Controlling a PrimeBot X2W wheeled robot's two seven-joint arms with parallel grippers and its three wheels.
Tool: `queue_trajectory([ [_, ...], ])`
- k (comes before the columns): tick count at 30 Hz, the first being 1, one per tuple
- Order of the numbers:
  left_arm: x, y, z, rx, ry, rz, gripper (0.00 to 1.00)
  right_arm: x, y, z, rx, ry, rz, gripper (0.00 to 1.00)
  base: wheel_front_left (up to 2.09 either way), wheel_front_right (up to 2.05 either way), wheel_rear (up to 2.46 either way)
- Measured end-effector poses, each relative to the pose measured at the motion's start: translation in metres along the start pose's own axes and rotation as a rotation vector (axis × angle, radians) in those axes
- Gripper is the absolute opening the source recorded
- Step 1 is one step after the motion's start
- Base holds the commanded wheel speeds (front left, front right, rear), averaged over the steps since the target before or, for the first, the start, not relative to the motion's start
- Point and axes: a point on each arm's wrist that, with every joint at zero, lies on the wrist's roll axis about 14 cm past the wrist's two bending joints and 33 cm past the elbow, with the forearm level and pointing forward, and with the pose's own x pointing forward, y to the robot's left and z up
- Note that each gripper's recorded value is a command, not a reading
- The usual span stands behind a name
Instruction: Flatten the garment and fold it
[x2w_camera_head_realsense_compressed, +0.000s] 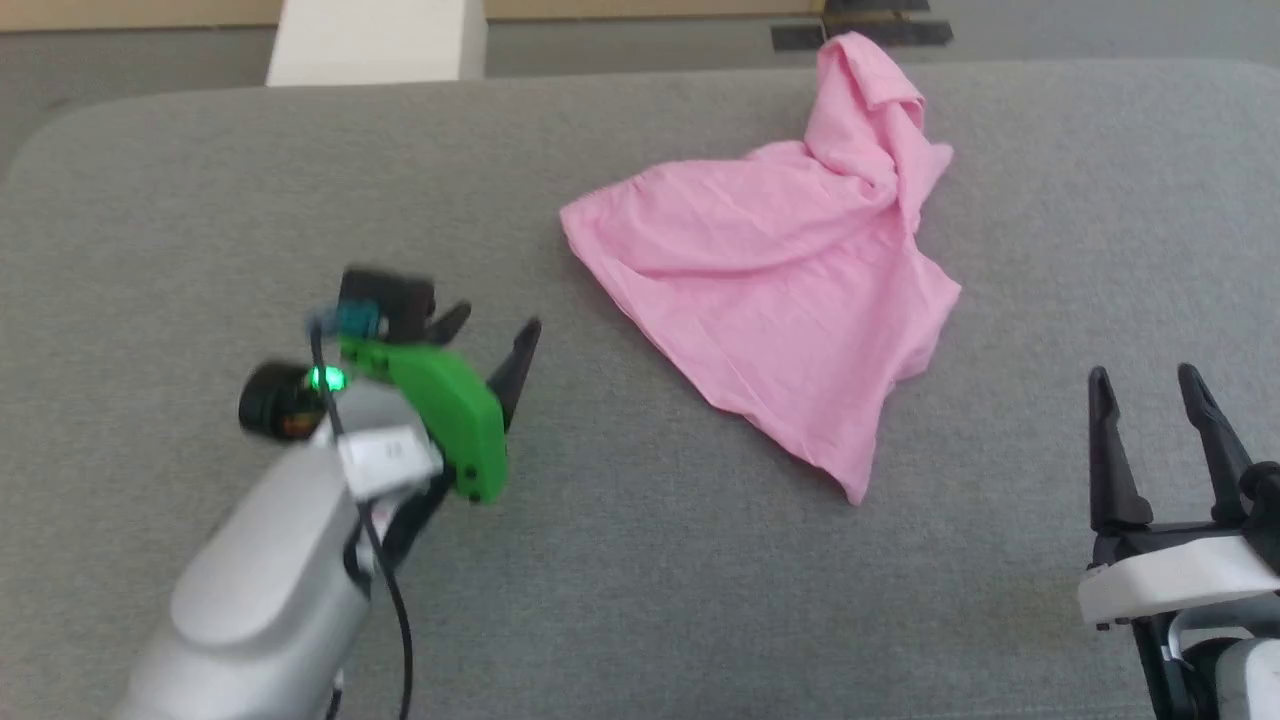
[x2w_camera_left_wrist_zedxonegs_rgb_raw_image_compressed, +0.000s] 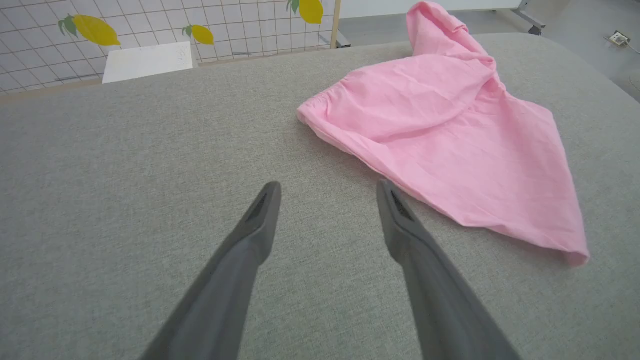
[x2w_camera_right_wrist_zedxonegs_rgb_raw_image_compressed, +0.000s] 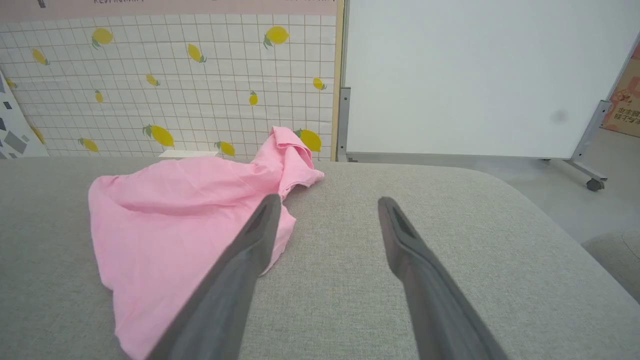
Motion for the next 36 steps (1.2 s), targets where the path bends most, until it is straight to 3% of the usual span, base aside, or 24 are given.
queue_trajectory([
  [5, 0.043, -0.003, 0.019, 0.043, 0.112, -0.119, 1.00, 0.002, -0.002, -0.007, -0.010, 0.018, -0.026, 1.00, 0.00, 0.00, 0.00],
  [11, 0.089, 0.020, 0.036, 0.112, 0.276, -0.146, 1.00, 0.012, -0.012, -0.009, -0.011, 0.002, -0.070, 1.00, 0.00, 0.00, 0.00],
  [19, 0.126, 0.028, -0.012, 0.073, 0.565, -0.202, 1.00, 0.001, -0.032, -0.035, 0.018, 0.065, -0.144, 1.00, 0.00, 0.00, 0.00],
  [29, 0.156, 0.030, -0.065, 0.128, 0.679, -0.249, 1.00, -0.007, -0.048, -0.062, 0.000, 0.149, -0.198, 1.00, 0.00, 0.00, 0.00],
  [30, 0.156, 0.030, -0.067, 0.120, 0.684, -0.255, 0.23, -0.007, -0.048, -0.063, 0.000, 0.152, -0.198, 1.00, 0.00, 0.00, 0.00],
  [31, 0.156, 0.030, -0.067, 0.102, 0.681, -0.259, 0.00, -0.006, -0.047, -0.064, 0.001, 0.153, -0.194, 1.00, 0.00, 0.00, 0.00],
  [36, 0.158, 0.037, -0.055, 0.039, 0.574, -0.227, 0.00, -0.001, -0.040, -0.064, 0.002, 0.148, -0.173, 1.00, 0.00, 0.00, 0.00],
])
